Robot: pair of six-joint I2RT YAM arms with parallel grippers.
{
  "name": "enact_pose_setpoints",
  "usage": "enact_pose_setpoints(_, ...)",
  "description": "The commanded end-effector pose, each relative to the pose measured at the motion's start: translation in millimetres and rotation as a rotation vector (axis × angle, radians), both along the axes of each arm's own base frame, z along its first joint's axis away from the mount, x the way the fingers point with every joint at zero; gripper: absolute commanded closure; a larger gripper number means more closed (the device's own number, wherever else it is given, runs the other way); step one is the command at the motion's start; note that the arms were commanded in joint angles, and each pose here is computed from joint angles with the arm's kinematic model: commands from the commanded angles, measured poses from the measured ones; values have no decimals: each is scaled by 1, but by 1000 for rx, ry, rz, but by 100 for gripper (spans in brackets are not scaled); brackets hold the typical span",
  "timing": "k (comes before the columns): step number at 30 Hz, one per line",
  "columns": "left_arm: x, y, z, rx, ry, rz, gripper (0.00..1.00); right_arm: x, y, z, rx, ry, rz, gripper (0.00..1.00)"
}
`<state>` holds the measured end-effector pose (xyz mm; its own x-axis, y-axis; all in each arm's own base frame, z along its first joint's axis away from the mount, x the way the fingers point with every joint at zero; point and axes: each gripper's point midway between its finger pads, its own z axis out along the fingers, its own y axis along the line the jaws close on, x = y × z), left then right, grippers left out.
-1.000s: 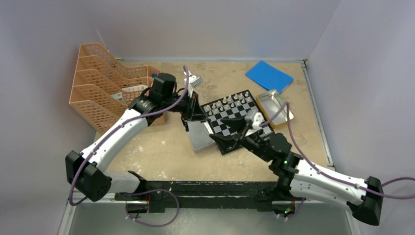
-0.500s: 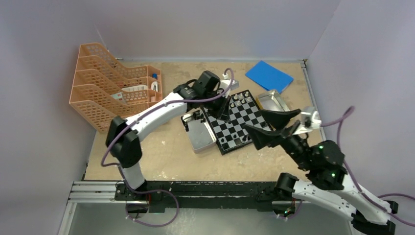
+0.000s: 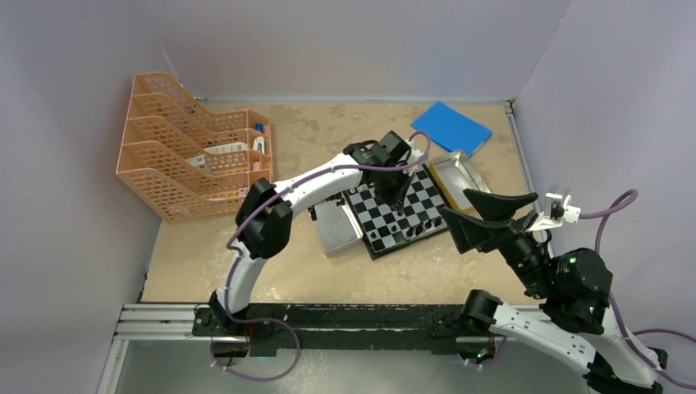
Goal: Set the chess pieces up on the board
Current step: Place the chess piece on the chessboard.
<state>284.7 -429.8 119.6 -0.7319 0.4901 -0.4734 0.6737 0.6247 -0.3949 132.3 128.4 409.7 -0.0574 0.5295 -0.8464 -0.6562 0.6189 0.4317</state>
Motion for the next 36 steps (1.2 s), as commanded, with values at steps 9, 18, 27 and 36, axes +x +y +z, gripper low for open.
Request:
enact_pose_setpoints(9,-3,-29,-21,82,-11,-9,100,-12,-43,26,154,20,-49,1)
enact_pose_setpoints(18,-7,-29,-32,113,-3,-21,100,-12,-50,28,170,22,-67,1)
enact_pose_setpoints(27,-6,-32,-43,123,-6,-27,100,-13,-51,25,174,32,-68,1)
enact_pose_setpoints(36,-2,-31,-50,148,-22,-28,100,-12,-49,22,166,37,-67,1)
